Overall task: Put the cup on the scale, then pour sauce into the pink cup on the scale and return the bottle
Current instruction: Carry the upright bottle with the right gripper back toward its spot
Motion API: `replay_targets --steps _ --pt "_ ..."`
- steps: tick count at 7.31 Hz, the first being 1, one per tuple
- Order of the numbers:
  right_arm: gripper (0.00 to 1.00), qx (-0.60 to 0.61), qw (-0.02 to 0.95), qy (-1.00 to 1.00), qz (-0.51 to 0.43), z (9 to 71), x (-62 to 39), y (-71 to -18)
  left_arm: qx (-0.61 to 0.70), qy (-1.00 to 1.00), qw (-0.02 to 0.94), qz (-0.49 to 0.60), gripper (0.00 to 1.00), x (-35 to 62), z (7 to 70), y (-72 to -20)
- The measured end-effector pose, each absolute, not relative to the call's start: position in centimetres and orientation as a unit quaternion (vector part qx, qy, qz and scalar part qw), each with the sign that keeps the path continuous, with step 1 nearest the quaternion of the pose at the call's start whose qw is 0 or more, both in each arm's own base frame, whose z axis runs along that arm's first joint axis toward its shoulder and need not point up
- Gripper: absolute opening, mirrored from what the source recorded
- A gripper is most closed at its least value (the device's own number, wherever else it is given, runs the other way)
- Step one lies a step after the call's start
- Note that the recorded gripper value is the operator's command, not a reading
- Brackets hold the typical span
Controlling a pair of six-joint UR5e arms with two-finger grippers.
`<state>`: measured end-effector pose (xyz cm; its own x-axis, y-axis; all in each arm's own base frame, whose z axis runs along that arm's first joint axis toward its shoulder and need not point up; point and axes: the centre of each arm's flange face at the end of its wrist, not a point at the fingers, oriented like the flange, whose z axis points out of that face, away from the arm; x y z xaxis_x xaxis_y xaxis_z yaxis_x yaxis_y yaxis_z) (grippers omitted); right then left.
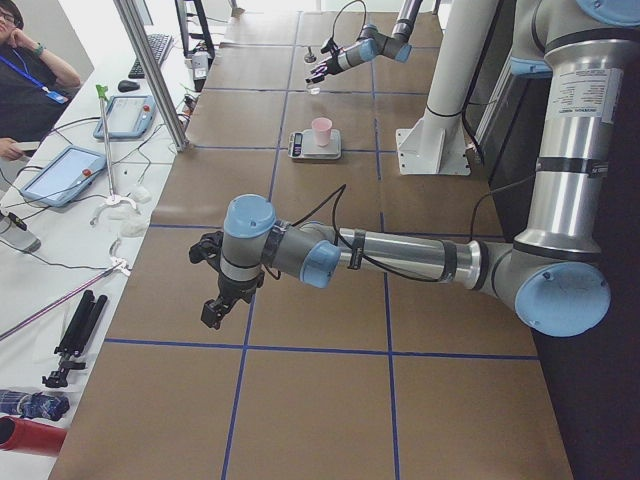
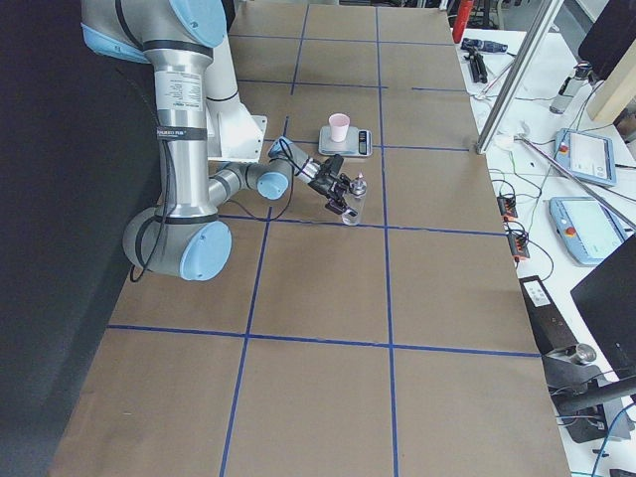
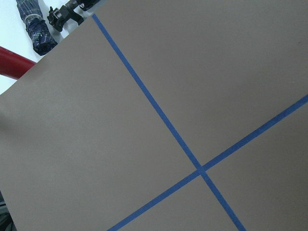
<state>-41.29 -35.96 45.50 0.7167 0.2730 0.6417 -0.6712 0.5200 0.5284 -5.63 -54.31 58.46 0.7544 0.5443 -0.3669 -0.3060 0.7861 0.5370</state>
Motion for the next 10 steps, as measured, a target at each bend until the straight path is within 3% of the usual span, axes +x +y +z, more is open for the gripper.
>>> replay_targets --steps 3,4,5,6,10 --pt "0.0 0.398 0.837 -0.249 0.279 45.74 -41.61 -35.58 0.229 0.261 0.908 0.234 1.0 -5.63 58.41 -54.31" --pt "0.5 0.398 0.837 -0.25 0.279 45.73 -41.63 -35.55 0.229 0.261 0.908 0.234 1.0 -5.59 58.42 -54.32" --pt "0.59 0.398 0.837 -0.25 0.279 45.71 -41.63 -35.54 0.228 0.261 0.908 0.234 1.0 -5.58 58.45 -54.32" --pt "1.0 0.398 0.837 -0.25 0.279 45.69 -41.6 -35.55 0.228 0.261 0.908 0.234 1.0 -5.6 58.47 -54.32" --pt "1.0 0.399 0.835 -0.251 0.284 45.7 -41.58 -35.51 0.23 0.26 0.908 0.235 1.0 -5.62 58.25 -54.44"
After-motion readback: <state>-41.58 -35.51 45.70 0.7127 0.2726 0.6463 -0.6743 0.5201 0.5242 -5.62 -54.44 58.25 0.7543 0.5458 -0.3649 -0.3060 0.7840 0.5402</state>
